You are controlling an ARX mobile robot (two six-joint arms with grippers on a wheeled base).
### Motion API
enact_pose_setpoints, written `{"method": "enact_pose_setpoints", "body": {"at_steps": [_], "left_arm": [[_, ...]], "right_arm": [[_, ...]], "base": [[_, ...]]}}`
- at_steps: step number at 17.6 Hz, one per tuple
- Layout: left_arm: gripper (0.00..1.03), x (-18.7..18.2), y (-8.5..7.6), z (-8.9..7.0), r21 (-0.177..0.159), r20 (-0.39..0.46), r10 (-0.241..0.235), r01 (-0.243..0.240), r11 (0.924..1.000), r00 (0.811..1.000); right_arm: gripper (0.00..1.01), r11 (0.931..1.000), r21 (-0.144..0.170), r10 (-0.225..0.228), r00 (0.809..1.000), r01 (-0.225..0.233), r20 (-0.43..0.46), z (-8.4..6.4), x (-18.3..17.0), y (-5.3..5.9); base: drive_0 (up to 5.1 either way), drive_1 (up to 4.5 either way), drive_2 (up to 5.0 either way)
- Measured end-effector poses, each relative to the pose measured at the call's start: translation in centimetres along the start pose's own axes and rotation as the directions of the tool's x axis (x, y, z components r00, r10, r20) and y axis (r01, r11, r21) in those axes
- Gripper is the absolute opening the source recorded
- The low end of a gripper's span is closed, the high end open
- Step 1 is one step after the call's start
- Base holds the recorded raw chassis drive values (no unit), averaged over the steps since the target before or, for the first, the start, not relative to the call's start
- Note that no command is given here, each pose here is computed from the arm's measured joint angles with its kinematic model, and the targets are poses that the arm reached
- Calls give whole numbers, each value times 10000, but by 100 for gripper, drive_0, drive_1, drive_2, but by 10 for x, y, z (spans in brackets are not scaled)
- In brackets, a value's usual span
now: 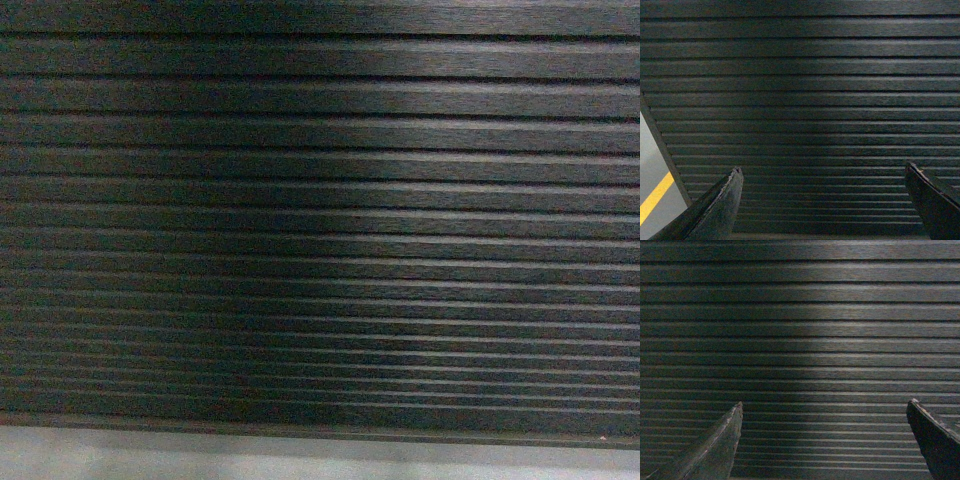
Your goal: Place dark red mango on scale at checkout
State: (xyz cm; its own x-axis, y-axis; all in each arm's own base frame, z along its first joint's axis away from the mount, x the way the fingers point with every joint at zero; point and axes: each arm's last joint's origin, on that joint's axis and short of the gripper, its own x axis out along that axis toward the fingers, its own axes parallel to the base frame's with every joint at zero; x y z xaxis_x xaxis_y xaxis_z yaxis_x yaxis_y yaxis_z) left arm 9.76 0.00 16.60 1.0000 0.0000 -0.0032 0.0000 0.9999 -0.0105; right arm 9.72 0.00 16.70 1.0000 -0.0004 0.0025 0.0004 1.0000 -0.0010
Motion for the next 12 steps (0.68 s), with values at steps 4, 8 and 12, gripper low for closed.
{"method": "enact_pose_setpoints", "body": {"at_steps": [4,8,12], "left_arm": [[98,0,0,0,0,0,0,0,10000,10000],[98,0,0,0,-4,0,0,0,10000,10000],[98,0,0,0,0,0,0,0,10000,10000]], "right_arm": [[98,10000,0,0,10000,0,0,0,0,0],[98,10000,0,0,10000,0,0,0,0,0],[98,10000,0,0,10000,0,0,0,0,0]], "base": [[0,0,0],[0,0,0],[0,0,0]]}}
